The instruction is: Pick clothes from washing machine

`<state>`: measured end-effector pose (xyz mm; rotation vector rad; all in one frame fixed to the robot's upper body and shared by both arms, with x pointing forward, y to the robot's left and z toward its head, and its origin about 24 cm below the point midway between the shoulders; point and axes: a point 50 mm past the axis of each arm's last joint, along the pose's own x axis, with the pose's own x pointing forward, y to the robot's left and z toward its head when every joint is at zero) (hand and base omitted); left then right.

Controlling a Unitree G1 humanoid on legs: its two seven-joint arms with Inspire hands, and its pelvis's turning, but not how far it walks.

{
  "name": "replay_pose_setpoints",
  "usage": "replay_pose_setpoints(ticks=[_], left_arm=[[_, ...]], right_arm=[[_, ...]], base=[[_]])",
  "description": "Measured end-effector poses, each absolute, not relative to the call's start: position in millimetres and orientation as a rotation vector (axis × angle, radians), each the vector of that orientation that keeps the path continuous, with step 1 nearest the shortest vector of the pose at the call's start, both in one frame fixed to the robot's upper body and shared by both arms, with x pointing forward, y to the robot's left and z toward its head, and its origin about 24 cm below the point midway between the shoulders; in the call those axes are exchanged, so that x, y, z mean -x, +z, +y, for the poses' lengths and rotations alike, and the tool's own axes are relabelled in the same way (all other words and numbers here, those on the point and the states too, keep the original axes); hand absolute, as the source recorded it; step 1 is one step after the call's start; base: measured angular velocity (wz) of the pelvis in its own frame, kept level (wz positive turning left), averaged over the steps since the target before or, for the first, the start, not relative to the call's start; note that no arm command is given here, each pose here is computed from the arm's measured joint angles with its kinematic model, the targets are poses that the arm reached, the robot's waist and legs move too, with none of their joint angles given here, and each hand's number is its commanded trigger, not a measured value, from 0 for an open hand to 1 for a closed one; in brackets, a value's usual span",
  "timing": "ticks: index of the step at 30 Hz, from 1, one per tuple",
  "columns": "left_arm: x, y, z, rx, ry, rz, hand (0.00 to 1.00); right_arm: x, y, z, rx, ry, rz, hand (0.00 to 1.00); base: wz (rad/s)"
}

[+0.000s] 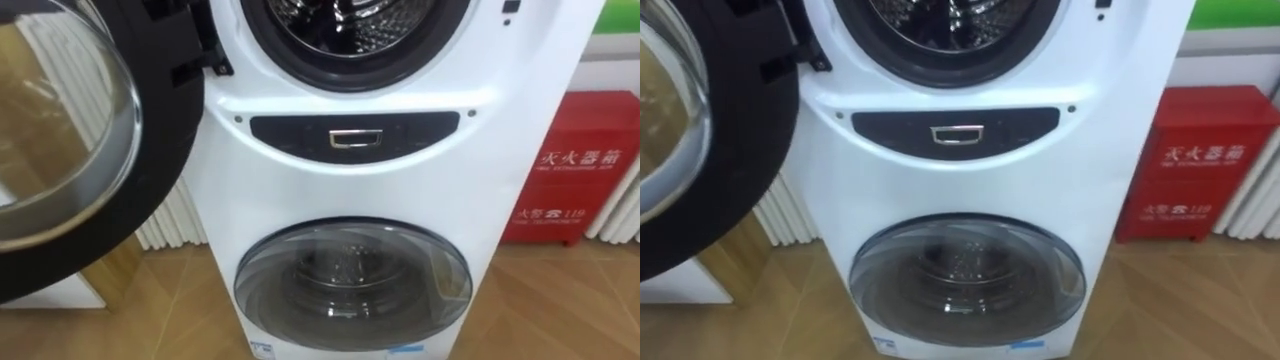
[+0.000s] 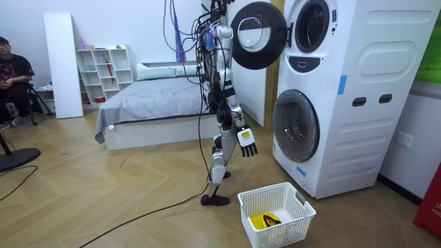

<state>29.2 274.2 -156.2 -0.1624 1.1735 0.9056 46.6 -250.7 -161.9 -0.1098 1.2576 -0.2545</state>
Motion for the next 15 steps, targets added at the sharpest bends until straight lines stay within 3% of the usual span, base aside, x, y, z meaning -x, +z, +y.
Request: replay_pose_setpoints(ticks=[5, 15], left_arm=[[-47.2, -143.9, 302.7, 0.324, 1.123, 1.036, 0.0], [-121.2, -88.9, 363.4, 0.405, 1.158, 0.644, 0.0]], right_arm=[[-49.0, -155.5, -270.1, 0.141, -0.293, 1.239, 0.0], [-57.4, -150.5, -276.7, 0.196, -0.265, 1.202, 0.0]], base=[[-0.03], [0.04]])
